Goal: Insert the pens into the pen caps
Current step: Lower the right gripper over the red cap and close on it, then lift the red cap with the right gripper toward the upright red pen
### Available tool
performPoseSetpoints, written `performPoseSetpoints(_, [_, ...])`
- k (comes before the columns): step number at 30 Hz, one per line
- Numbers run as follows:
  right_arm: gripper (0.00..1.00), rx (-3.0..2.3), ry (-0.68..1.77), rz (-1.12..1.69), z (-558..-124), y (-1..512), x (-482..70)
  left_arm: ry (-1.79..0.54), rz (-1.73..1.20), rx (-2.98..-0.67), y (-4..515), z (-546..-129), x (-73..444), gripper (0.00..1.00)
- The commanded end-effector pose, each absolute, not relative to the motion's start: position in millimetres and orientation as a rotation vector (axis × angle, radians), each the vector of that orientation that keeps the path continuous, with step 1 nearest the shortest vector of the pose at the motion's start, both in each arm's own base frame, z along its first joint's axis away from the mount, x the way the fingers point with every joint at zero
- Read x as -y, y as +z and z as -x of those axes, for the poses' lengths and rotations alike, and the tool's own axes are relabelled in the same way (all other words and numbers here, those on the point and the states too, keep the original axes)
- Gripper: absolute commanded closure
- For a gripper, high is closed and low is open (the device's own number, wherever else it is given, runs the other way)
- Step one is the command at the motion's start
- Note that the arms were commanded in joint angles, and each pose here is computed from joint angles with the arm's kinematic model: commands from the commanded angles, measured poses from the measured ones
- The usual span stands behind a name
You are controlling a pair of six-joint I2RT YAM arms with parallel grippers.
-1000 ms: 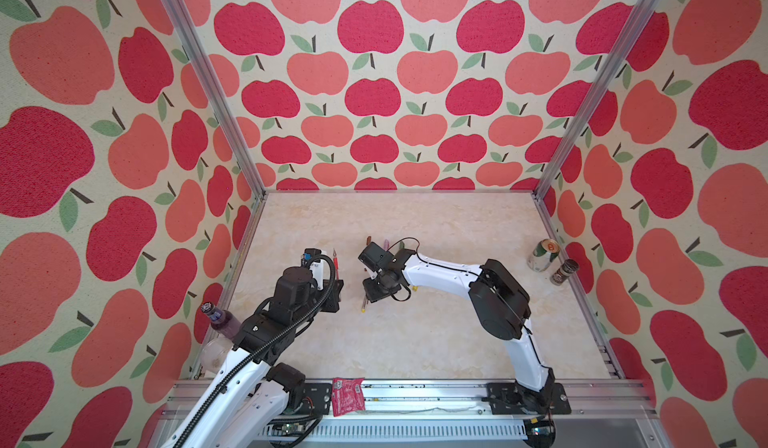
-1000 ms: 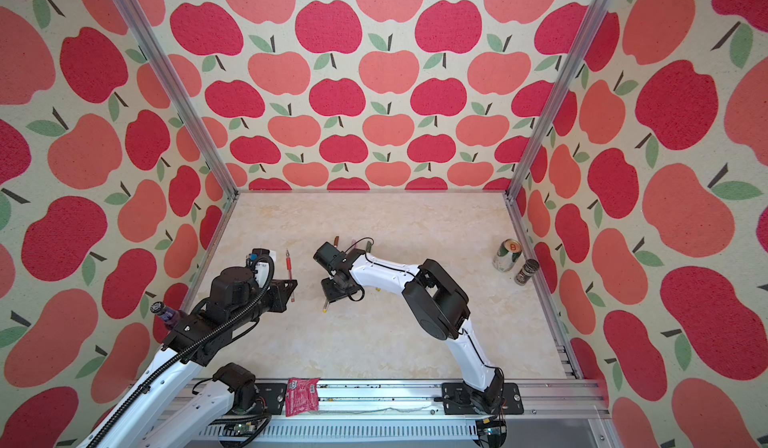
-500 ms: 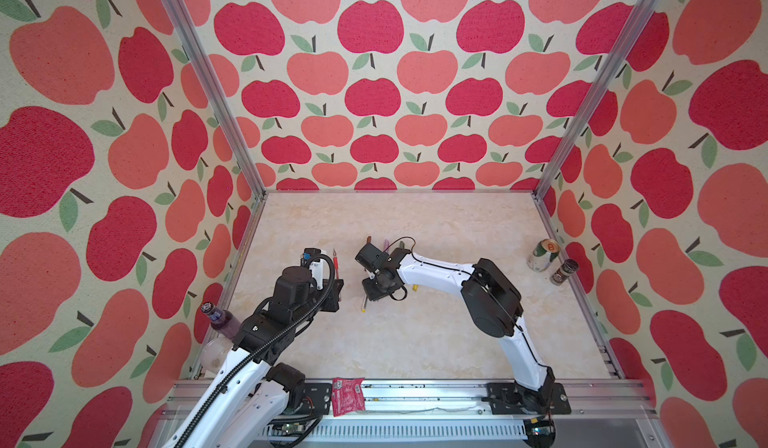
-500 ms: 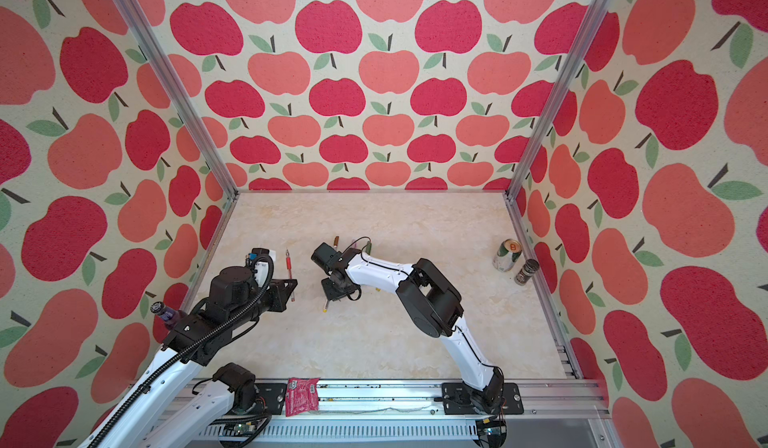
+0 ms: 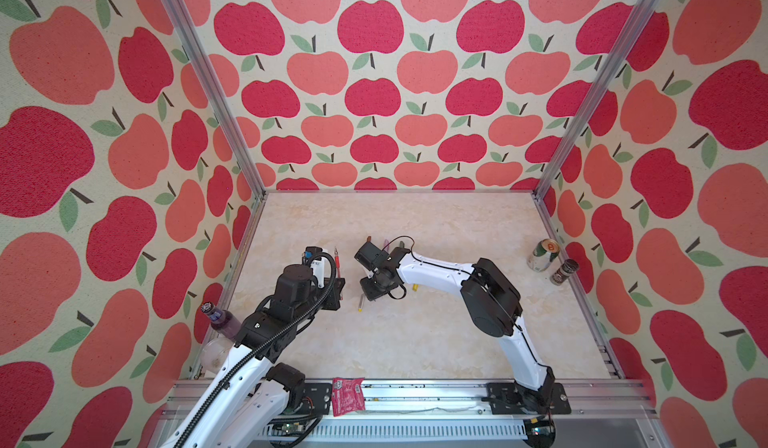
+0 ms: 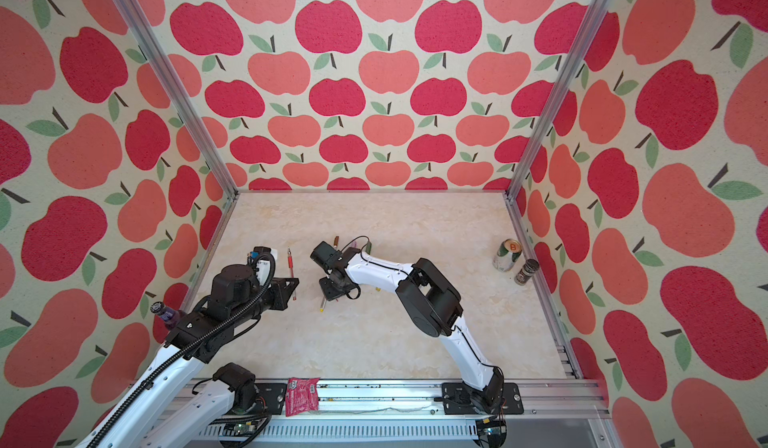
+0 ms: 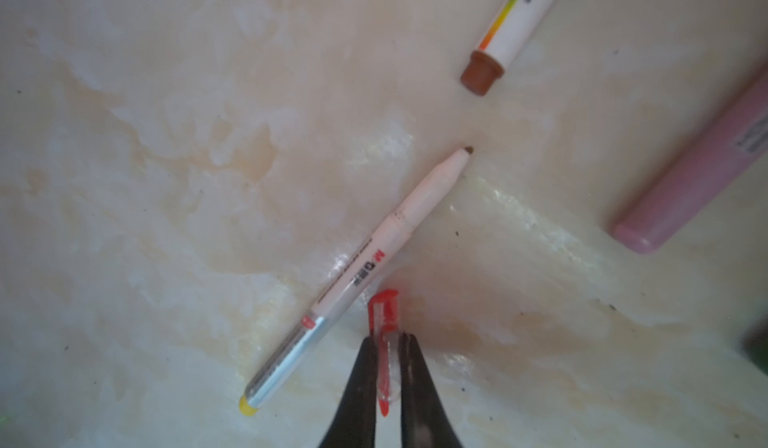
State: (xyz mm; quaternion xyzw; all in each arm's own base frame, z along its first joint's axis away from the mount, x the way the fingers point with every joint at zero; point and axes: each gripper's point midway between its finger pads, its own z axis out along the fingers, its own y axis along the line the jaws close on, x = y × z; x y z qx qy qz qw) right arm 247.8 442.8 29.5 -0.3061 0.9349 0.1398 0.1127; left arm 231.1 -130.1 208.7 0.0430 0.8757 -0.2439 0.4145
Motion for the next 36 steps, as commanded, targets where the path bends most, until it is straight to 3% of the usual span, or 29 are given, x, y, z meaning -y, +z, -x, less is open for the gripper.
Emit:
performPoseSetpoints(1, [0.9,-2.761,0.403,0.921,-240,25,-438,-0.631,-0.107,-2.174,216,-235,132,0.97])
performPoseSetpoints(16, [0.91,-2.632,0.511,0.75,-261,92,-416,-0.736,-0.163,-2.187,213,-240,153,0.97])
performPoseSetpoints(27, [0.91,-2.341,0.816,0.432,-299,205,-363,-1.113,-0.452,-2.133,214,-225,224,0.97])
performPoseSetpoints(36, [0.91,-2.146,0.983,0.287,-300,266,-322,-1.246,-0.608,-2.12,211,-217,276,0.97])
